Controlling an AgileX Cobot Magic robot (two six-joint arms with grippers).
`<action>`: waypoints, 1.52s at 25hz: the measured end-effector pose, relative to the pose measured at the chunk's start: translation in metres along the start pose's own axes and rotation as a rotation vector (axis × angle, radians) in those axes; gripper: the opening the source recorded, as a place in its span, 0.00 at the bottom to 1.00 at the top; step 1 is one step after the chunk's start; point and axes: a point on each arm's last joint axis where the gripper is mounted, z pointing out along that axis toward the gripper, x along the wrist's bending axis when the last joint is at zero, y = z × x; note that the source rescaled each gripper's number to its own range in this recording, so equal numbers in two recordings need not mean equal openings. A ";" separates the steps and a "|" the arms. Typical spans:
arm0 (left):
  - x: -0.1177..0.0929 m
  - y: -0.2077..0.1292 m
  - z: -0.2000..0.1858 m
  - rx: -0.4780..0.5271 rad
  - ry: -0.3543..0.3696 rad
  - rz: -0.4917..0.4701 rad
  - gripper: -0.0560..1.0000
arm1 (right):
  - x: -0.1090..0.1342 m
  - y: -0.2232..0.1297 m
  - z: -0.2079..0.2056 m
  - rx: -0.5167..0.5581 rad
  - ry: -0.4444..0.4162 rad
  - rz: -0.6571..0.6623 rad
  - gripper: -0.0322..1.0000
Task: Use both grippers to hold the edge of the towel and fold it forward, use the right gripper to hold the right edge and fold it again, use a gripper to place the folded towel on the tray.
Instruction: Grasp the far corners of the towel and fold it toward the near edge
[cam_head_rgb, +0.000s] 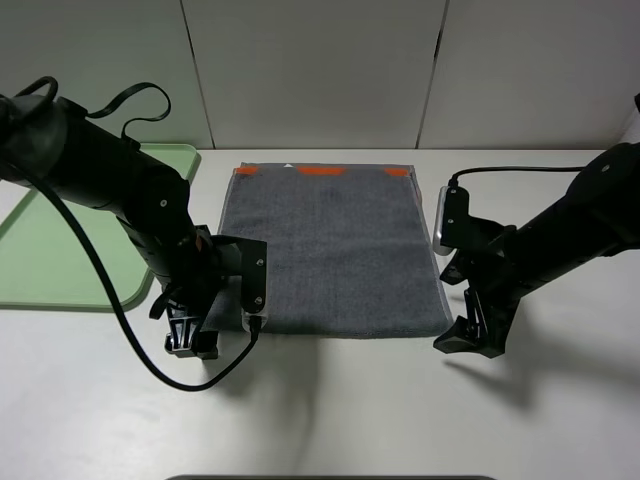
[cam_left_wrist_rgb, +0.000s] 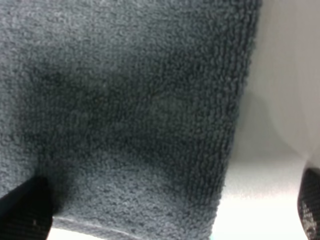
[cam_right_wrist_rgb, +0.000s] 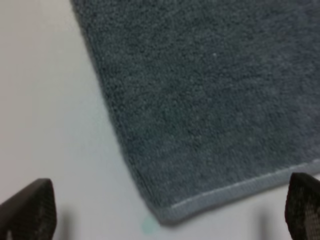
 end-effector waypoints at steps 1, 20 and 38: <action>0.000 0.000 0.000 0.000 0.000 0.000 0.98 | 0.000 -0.001 0.003 0.002 0.005 0.000 1.00; 0.000 0.000 0.000 0.000 0.000 0.000 0.97 | -0.002 -0.009 0.025 0.038 0.028 0.023 1.00; 0.000 0.000 0.001 0.001 -0.003 -0.003 0.78 | -0.004 -0.008 0.026 0.025 0.002 0.086 0.91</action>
